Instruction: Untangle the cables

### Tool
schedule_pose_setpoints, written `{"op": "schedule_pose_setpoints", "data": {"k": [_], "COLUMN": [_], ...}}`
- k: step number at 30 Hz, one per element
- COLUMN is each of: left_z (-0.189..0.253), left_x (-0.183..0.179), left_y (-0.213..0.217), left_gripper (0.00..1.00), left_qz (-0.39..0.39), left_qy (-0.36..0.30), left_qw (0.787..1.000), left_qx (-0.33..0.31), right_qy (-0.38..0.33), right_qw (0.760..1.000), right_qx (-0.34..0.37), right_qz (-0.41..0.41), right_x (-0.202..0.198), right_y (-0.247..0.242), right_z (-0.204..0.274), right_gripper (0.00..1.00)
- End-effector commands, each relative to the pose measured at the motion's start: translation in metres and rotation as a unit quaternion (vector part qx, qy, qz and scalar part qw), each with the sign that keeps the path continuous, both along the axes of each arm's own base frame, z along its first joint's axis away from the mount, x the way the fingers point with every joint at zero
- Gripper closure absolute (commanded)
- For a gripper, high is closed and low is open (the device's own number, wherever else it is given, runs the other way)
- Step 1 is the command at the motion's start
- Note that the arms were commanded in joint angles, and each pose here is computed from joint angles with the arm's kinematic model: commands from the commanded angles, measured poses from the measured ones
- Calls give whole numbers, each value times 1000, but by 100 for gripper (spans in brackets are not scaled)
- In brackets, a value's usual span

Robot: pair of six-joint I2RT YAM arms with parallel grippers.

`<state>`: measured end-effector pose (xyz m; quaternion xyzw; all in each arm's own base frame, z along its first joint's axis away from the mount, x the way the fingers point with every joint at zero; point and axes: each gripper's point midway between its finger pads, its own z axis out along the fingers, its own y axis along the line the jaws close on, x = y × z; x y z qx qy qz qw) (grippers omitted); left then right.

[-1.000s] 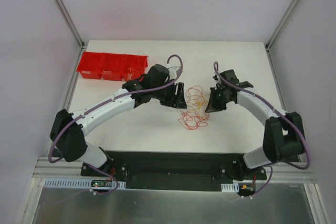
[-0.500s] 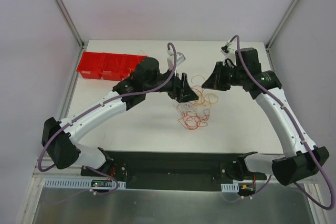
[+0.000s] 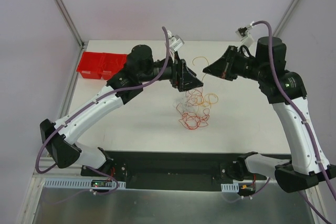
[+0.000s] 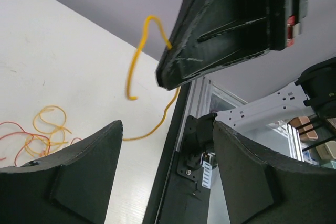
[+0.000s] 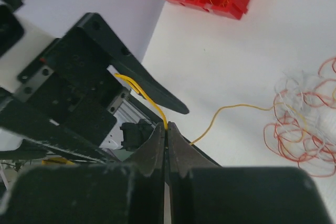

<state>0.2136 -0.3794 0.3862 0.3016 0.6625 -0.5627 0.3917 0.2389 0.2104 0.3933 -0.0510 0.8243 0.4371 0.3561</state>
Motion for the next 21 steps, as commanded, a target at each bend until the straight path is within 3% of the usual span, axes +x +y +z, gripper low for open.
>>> {"op": "schedule_pose_setpoints", "data": {"k": [1, 5, 12, 18, 20, 21], "left_z": [58, 84, 93, 86, 90, 94], "left_x": [-5, -8, -21, -26, -26, -24], "left_y": [8, -3, -19, -20, -18, -17], "left_gripper": [29, 28, 46, 80, 100, 100], "left_qz": [-9, -43, -119, -142, -139, -129], "left_qy": [-71, -66, -30, -20, -30, -34], "left_qw": [996, 993, 986, 984, 985, 986], "left_qx": [-57, -86, -114, -102, -101, -103], "right_qy": [-73, -97, -97, -103, -109, -111], "right_qw": [993, 984, 981, 980, 980, 981], "right_qx": [91, 145, 168, 170, 165, 158], "right_qz": [16, 22, 12, -4, -2, -5], "right_x": [-19, -25, -28, -25, -24, -22], "right_y": [7, 10, 9, 5, 5, 4], "right_z": [75, 107, 122, 122, 123, 120], "right_gripper": [100, 100, 100, 100, 99, 94]}}
